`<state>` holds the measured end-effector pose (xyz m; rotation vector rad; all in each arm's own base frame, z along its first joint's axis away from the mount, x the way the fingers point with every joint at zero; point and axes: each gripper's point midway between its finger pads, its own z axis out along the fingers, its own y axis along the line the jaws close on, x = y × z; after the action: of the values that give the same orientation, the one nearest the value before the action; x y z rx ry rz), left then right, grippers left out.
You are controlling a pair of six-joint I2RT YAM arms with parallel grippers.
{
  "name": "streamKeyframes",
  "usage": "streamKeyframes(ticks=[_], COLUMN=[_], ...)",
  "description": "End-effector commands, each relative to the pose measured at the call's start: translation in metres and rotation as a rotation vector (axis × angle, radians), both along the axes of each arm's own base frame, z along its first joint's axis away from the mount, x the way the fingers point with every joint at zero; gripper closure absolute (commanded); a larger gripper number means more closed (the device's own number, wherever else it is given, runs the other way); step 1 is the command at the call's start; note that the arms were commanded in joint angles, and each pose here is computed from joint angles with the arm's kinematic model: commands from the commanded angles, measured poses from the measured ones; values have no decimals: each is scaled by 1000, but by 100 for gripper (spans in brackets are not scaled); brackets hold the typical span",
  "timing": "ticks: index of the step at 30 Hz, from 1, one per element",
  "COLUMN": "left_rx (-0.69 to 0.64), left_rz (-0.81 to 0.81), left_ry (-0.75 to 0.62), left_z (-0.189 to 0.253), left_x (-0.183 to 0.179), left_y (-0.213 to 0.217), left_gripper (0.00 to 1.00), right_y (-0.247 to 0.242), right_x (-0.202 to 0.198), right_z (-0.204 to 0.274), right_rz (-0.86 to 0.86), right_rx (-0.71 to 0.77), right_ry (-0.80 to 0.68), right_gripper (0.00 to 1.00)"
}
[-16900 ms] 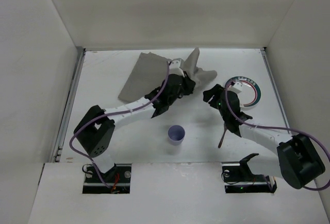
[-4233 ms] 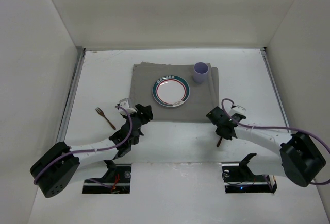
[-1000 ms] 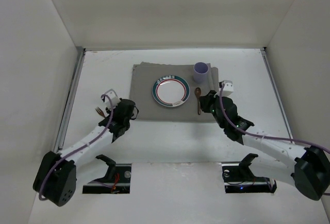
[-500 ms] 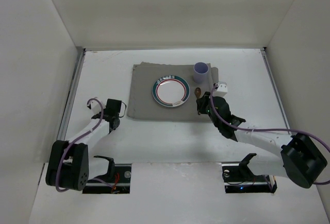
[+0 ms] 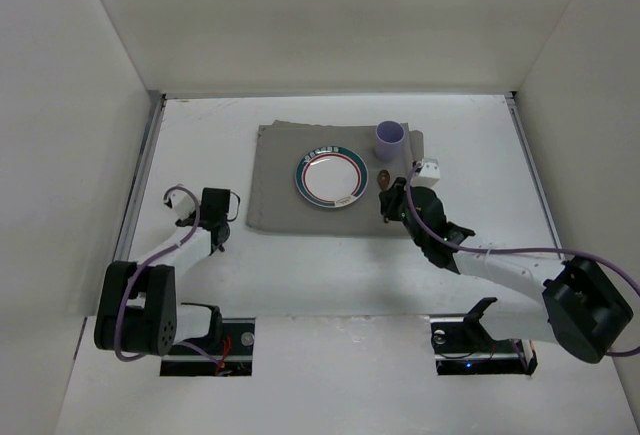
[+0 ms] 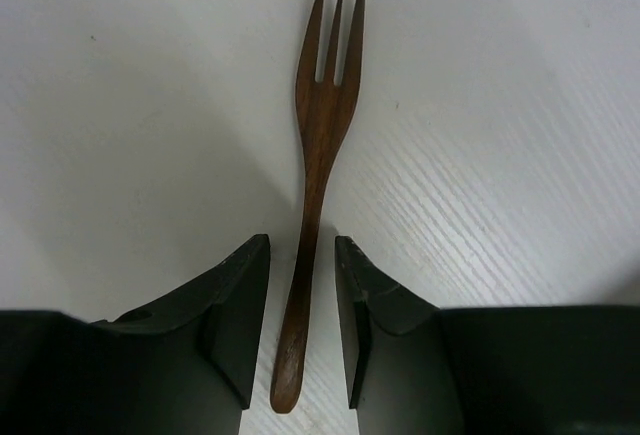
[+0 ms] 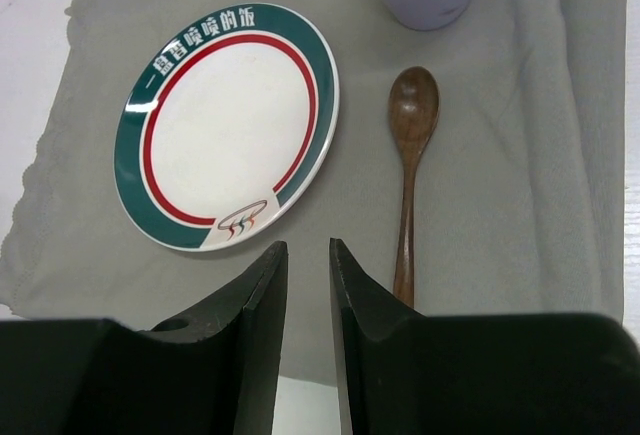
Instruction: Set the dinner table for one person
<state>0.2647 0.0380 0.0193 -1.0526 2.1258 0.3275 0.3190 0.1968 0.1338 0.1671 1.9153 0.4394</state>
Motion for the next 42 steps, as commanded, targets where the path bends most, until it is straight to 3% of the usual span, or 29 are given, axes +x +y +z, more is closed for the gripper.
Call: streamKeyframes(ticks=[1,8,11,14,22,27,35,42], left_rx=[0,-8,3,21,76,119,84,221], left_rz=[36,28,8,-38,-259,-497,-765,-837], left_ry=[-27,-35,-59,-104,-229,-167,-26,87], left_z=[2,-4,4,24,105,130,100,68], left_x=[3,7,10,17,46,67,95,110], left_y=[8,5,3,-3,-50,-107,-183,-189], left_gripper=[71,89,94,96,96,95,94,94], right_y=[11,9,9,8,5,-1,-17,-20], right_x=[10,7,8,8,9,8,8,8], right_z=[30,34,35,31,32,37,45,46], right_rz=[2,2,2,-2,-10,-27,-90,-97], right_rx=[60,72,71,64,66,80,78,81], right_ry=[-77,-86,-90,-80,-87,-99,-137,-143], right_gripper=[71,70,65,60,59,60,58,51])
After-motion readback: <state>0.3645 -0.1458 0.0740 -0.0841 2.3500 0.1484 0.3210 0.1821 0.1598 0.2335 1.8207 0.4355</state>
